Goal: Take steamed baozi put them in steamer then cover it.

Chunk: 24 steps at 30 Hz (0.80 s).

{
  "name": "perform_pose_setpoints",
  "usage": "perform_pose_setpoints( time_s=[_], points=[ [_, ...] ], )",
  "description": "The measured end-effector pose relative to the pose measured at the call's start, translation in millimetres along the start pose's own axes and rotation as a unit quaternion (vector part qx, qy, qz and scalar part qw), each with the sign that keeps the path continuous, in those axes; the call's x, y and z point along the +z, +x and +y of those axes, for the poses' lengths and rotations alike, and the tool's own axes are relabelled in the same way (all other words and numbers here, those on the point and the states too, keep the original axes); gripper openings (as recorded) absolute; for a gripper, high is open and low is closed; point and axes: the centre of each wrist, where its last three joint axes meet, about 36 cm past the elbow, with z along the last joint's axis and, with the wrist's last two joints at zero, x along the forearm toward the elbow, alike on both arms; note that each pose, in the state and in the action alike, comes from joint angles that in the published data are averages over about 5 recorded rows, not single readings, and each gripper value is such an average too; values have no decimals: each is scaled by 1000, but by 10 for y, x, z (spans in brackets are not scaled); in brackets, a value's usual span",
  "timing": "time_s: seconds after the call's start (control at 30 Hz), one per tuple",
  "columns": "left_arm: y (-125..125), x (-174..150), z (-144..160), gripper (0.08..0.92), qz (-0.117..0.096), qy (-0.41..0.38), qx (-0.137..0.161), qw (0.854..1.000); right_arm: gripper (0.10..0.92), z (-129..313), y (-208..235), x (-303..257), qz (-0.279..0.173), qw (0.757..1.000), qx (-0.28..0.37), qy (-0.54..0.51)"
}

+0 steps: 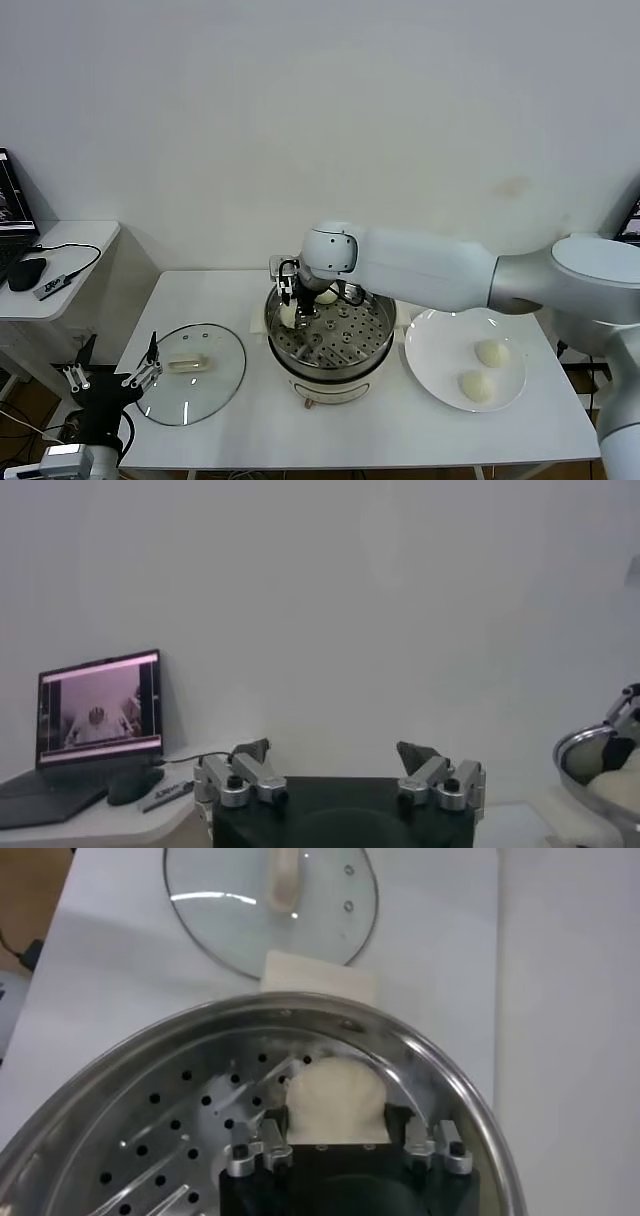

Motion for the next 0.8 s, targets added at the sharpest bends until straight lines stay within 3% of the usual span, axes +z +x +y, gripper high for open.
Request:
perform_pose_setpoints(
  time_s=[0.2,0.5,0.8],
  points=[
    [14,-13,-2,823,0,0,1,1000,813,-17,110,10,1,1000,-4,8],
    [22,-46,-36,823,-5,3,8,1000,823,-107,760,379,1,999,-1,32],
    [33,-68,-82,823,-8,4,23,1000,823,147,1479,1324,10,999,2,34]
  ],
)
